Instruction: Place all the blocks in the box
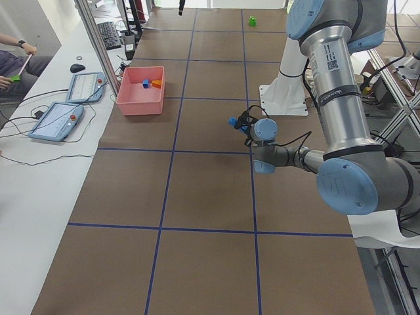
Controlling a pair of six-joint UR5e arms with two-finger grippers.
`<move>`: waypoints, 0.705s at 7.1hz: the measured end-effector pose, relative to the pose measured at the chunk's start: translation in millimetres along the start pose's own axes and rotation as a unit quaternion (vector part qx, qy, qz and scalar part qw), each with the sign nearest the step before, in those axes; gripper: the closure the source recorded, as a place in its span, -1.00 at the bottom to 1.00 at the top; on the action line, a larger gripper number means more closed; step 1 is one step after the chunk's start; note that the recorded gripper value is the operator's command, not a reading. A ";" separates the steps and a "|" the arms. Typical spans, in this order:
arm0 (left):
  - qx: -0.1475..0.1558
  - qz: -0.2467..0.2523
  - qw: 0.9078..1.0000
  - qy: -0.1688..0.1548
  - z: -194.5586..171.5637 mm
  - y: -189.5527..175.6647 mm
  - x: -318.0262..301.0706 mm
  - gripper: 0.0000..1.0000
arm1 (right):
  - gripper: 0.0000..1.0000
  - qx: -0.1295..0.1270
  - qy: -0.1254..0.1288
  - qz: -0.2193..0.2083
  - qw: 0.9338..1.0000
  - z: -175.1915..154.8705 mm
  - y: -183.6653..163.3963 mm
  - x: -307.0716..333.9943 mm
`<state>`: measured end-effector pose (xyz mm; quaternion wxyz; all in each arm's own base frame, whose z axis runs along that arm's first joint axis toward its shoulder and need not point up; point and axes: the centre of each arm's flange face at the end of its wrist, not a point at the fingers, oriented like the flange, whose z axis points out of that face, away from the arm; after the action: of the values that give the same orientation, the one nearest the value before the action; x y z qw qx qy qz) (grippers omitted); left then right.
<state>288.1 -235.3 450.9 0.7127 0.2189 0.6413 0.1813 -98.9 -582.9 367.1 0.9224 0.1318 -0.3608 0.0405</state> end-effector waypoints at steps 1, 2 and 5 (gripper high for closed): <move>0.026 -0.013 1.000 0.001 17.9 -36.3 11.9 0.37 | -1.00 -0.007 -0.001 -0.010 1.000 -3.2 7.4 34.1; 0.044 -0.022 0.999 -0.002 36.9 -74.3 25.7 0.37 | -1.00 -0.013 -0.002 -0.019 1.000 -5.1 17.2 66.0; 0.072 -0.046 0.995 -0.058 78.7 -200.3 70.2 0.38 | -1.00 -0.031 0.003 -0.046 0.998 1.3 57.6 142.0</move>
<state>369.6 -371.6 289.7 0.7389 0.2495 0.6196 0.0885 -5.1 -530.7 476.4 0.9281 0.1189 -0.3527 -0.0126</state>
